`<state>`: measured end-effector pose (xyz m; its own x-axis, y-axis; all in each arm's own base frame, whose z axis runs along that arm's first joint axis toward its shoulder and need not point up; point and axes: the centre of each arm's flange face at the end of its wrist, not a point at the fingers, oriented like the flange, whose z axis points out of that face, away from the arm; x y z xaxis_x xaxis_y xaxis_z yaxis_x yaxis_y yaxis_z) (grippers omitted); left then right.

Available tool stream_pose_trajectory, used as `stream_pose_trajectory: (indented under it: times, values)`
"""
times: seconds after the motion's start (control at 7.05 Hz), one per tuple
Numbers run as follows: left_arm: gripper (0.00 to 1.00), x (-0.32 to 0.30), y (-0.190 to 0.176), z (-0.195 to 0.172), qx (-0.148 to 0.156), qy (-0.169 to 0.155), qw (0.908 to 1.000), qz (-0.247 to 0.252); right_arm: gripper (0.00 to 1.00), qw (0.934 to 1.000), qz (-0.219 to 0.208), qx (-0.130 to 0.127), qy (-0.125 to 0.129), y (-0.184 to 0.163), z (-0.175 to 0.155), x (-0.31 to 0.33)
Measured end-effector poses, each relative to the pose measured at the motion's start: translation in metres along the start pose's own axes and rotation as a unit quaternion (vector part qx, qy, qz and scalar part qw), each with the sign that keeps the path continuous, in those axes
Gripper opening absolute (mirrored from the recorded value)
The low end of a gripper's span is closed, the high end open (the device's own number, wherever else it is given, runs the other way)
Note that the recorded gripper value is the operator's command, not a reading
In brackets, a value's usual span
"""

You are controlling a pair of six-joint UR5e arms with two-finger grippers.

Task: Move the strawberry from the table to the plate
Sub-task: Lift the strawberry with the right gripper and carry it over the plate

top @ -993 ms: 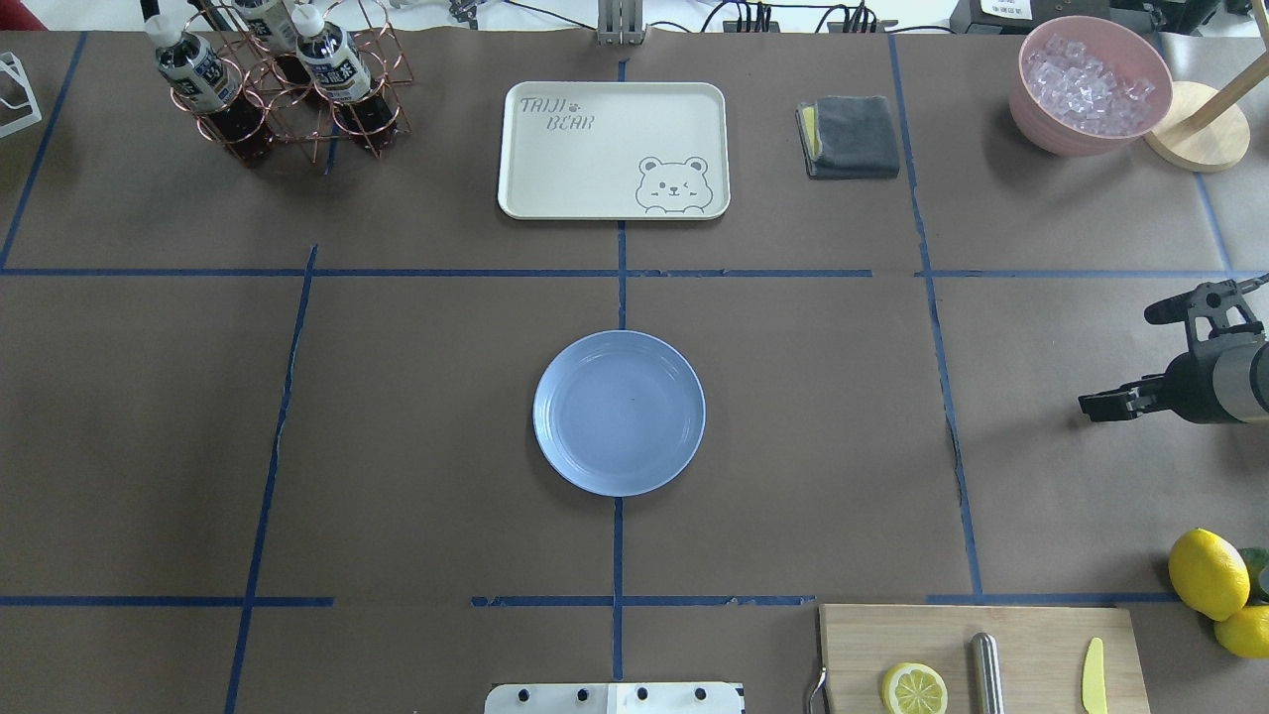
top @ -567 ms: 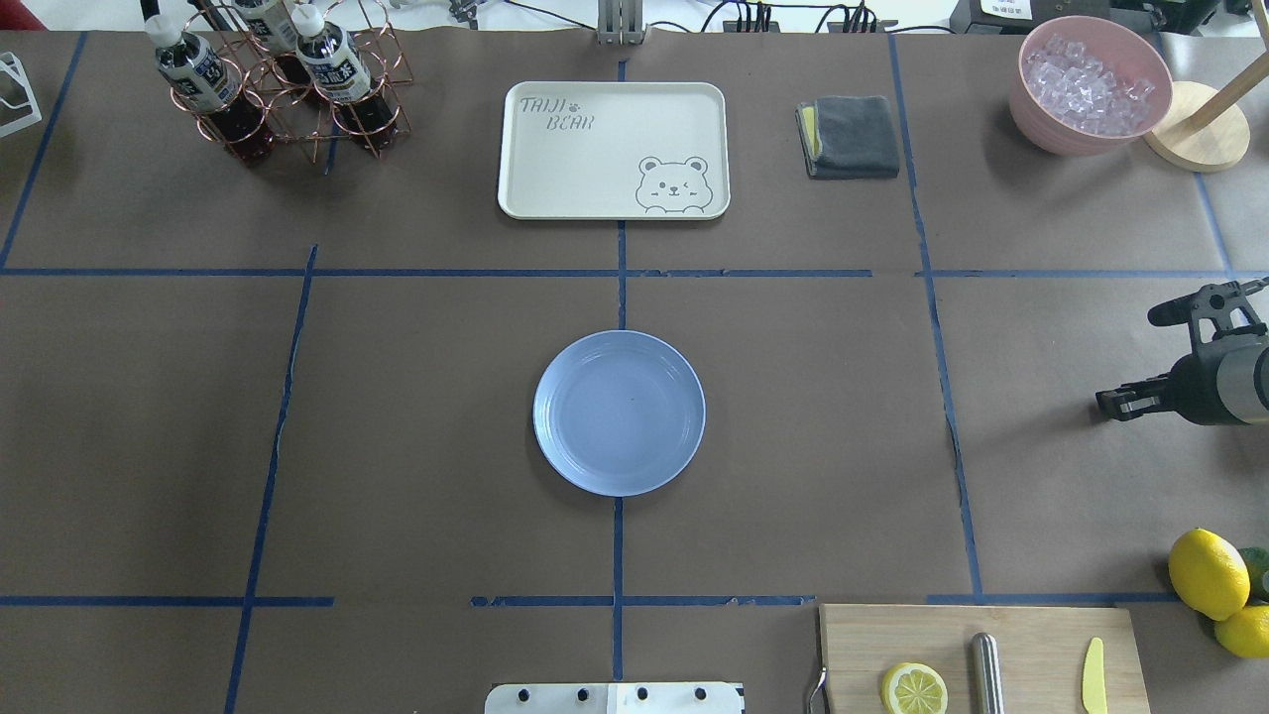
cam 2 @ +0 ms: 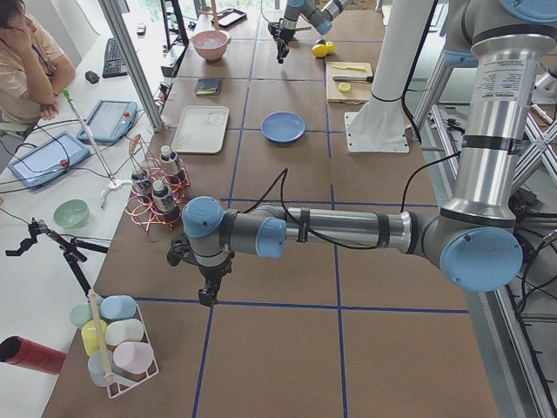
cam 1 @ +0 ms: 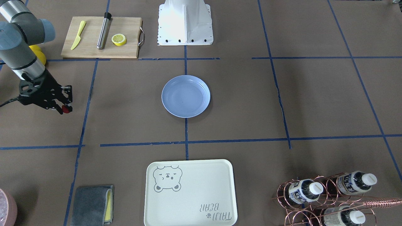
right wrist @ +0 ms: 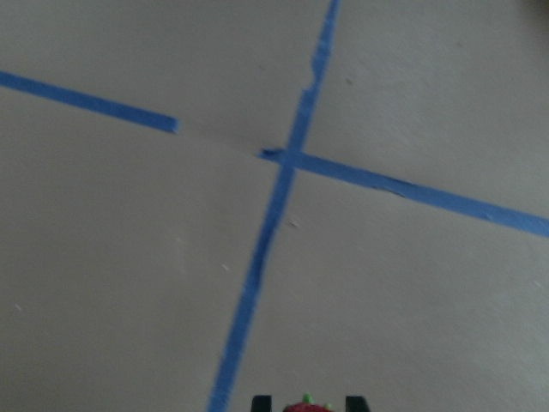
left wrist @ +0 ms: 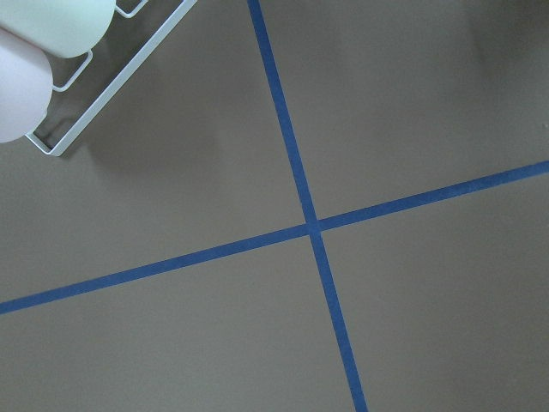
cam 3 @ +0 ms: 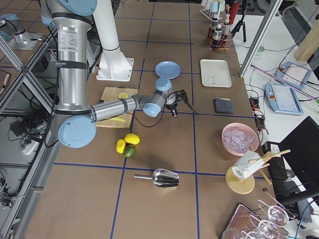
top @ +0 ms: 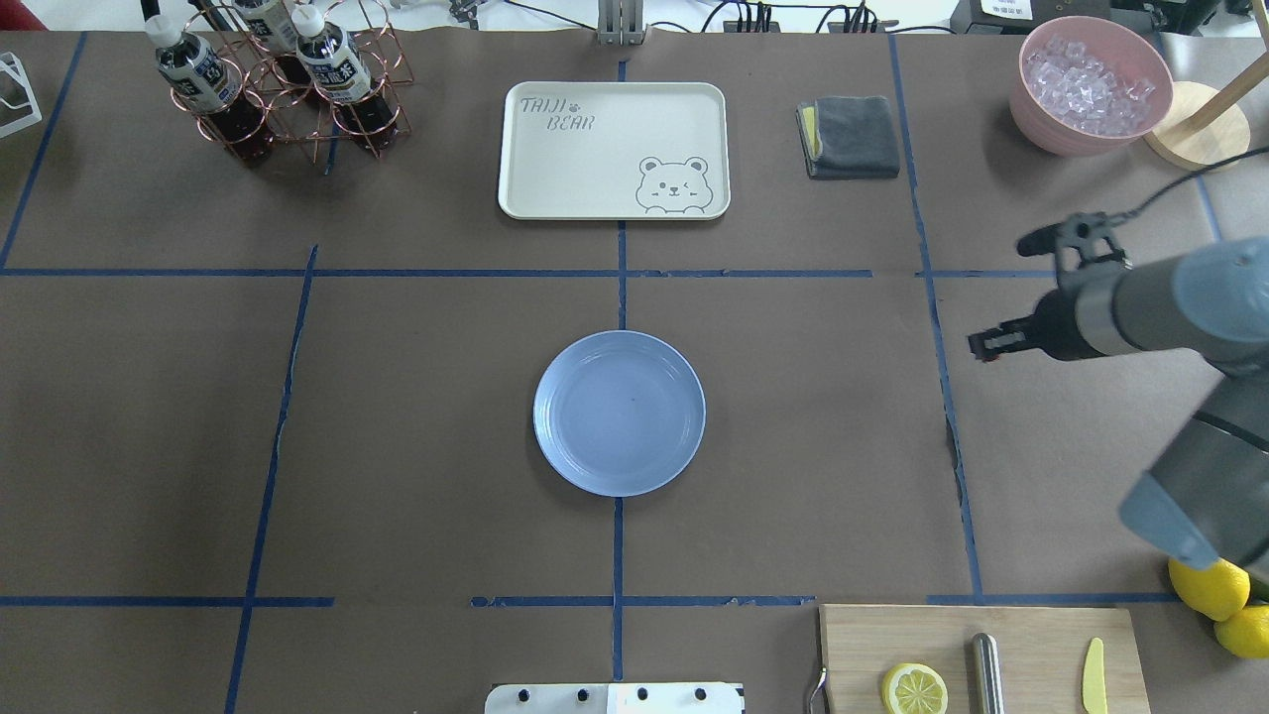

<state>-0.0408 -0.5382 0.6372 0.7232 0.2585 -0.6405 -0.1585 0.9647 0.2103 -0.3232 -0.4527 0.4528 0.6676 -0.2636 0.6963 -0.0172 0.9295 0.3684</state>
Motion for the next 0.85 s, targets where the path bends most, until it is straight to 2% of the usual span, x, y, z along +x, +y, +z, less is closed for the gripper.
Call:
stream_pose_trajectory:
  times: [0.14, 0.28, 0.43, 0.57, 0.85]
  values:
    - [1.0, 0.0, 0.001, 0.0, 0.0, 0.0, 1.0, 0.0, 0.0, 0.9997, 0.018, -0.017, 0.001, -0.043, -0.008, -0.085]
    - [1.0, 0.002, 0.0, -0.001, 0.002, -0.001, 1.0, 0.001, 0.0, 0.9989, 0.039, -0.026, 0.002, -0.071, -0.016, -0.167]
    - [1.0, 0.004, -0.001, -0.003, 0.003, -0.001, 1.0, 0.003, 0.0, 0.9979, 0.059, -0.023, 0.008, -0.09, -0.015, -0.238]
    - [1.0, 0.005, -0.003, -0.004, 0.004, -0.001, 1.0, 0.004, 0.0, 0.9968, 0.076, -0.02, 0.015, -0.099, -0.002, -0.297]
    - [1.0, 0.006, -0.004, -0.005, 0.005, -0.001, 1.0, 0.005, 0.0, 0.9953, 0.087, -0.019, 0.037, -0.089, 0.032, -0.371]
